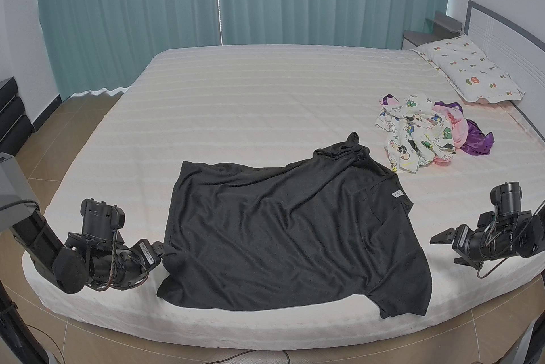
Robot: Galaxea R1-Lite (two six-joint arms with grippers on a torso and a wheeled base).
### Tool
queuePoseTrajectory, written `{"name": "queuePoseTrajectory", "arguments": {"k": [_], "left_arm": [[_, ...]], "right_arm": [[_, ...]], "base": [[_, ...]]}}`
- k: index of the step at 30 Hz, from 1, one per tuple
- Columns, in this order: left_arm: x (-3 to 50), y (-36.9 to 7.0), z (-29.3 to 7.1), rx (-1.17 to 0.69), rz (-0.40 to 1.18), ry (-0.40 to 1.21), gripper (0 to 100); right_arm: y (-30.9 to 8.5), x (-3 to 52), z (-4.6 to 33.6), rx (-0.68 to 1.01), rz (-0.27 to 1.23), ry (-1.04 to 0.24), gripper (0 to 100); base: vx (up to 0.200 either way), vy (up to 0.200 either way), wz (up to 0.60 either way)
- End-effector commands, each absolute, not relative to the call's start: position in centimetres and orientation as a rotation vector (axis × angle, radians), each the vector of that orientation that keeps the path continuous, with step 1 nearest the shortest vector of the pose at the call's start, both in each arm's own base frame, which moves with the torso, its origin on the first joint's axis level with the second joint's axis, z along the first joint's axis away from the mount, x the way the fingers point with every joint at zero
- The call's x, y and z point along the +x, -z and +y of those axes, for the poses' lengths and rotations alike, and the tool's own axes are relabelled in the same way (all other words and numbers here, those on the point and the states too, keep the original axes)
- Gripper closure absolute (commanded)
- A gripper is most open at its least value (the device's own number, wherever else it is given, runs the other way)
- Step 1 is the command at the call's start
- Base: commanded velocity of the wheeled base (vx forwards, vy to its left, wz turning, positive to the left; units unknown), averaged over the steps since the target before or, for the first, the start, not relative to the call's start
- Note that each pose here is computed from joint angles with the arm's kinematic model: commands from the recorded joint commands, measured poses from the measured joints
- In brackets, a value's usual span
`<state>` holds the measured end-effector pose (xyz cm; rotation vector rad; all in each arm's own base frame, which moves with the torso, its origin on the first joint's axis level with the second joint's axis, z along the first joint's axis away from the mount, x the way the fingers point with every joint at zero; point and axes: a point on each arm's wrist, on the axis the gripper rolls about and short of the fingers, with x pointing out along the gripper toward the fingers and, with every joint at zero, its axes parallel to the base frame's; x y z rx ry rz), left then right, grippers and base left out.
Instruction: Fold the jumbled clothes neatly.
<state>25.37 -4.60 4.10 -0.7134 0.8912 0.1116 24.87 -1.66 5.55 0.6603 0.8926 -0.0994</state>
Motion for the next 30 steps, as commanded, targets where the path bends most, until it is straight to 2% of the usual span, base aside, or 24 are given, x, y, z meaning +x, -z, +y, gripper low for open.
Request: {"name": "queuePoseTrajectory", "arguments": {"k": [1, 11, 17, 26, 30], "left_arm": [[26.0, -4.3, -3.4, -0.788, 0.887, -0.101, 0], [26.3, -4.1, -1.9, -0.871, 0.925, -0.048, 0], [26.3, -4.1, -1.4, -0.914, 0.943, -0.001, 0], [26.3, -4.2, -1.0, -0.922, 0.930, 0.009, 0], [25.9, -3.8, -1.3, -0.910, 0.956, 0.006, 0]], "right_arm": [[-4.1, 26.4, -1.9, 0.665, 0.924, 0.110, 0], [-1.6, 28.2, -2.0, 0.637, 0.857, 0.059, 0], [-0.6, 28.5, -1.7, 0.593, 0.886, -0.049, 0], [-1.2, 28.0, -1.9, 0.609, 0.863, -0.060, 0], [-1.1, 26.4, -1.7, 0.655, 0.900, -0.035, 0]], "base": [[0.000, 0.000, 0.00], [0.000, 0.000, 0.00], [0.000, 0.000, 0.00], [0.000, 0.000, 0.00], [0.000, 0.000, 0.00]]}}
